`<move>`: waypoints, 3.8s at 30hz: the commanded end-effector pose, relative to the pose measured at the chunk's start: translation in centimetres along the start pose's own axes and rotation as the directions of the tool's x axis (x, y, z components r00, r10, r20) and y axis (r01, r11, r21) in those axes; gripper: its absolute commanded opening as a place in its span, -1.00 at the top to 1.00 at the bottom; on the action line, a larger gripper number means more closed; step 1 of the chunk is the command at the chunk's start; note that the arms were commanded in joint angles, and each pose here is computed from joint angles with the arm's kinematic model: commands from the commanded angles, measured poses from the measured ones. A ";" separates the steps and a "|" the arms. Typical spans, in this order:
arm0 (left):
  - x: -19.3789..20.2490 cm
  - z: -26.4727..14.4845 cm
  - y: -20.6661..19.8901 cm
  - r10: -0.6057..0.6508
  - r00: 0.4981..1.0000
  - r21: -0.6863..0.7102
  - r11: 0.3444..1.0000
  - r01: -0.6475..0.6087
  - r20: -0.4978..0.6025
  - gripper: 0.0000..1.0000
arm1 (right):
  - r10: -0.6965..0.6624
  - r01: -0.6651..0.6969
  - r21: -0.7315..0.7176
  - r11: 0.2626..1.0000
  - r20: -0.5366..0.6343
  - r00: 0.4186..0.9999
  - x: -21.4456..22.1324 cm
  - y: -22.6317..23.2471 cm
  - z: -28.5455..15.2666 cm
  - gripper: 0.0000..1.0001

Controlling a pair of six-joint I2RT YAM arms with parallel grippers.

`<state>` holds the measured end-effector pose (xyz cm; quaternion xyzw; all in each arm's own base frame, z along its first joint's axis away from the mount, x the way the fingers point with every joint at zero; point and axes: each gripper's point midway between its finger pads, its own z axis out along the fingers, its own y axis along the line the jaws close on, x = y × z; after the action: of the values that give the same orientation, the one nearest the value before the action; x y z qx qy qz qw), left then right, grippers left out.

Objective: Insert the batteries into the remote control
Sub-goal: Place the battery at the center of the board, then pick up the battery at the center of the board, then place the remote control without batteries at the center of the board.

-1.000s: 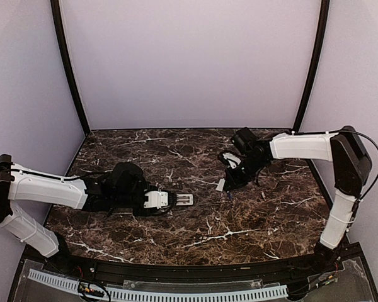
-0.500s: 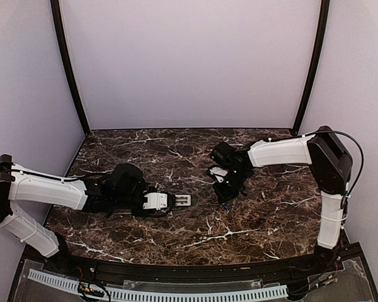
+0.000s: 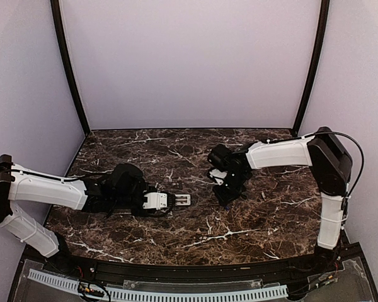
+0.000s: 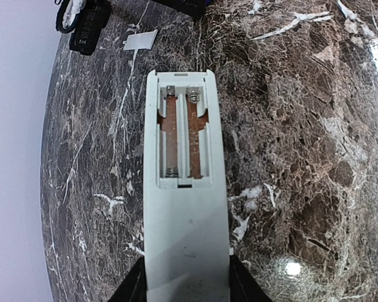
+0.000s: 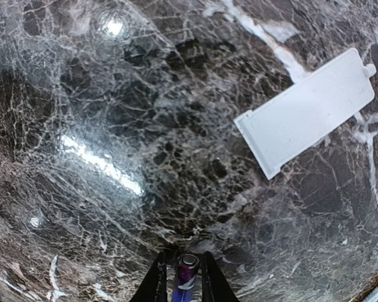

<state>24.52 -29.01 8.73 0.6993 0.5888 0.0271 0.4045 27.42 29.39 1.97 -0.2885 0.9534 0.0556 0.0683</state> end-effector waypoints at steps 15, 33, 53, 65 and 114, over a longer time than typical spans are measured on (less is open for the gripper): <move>-0.5 -0.8 0.7 -0.004 1.000 -0.039 0.999 0.005 0.025 1.00 | 0.037 -0.026 0.064 0.998 -0.188 0.982 6.3 -0.6 1.4 0.64; -0.8 -1.2 1.3 0.027 0.999 -0.071 0.997 -0.024 0.037 1.00 | -0.175 0.184 -0.121 0.976 0.079 0.981 1.0 3.2 -5.5 1.00; -1.6 -2.4 1.2 0.078 0.993 -0.104 0.992 -0.068 0.088 1.00 | -0.546 0.809 0.082 0.581 0.777 0.313 -1.4 10.2 -22.0 1.00; -2.4 0.5 -4.3 -0.211 0.977 0.236 0.951 0.199 0.028 1.00 | -0.633 0.849 0.228 0.477 0.759 0.153 0.0 9.8 -21.3 1.00; 7.8 -9.6 3.9 -0.920 0.204 -0.325 0.091 0.941 0.334 0.05 | -0.962 0.950 0.153 0.271 0.063 0.264 -2.8 11.3 -3.1 1.00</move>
<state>24.44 -22.18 16.33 0.1722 0.8329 -0.1784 0.4949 22.90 40.44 7.89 -0.7719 0.5992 0.0600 0.2038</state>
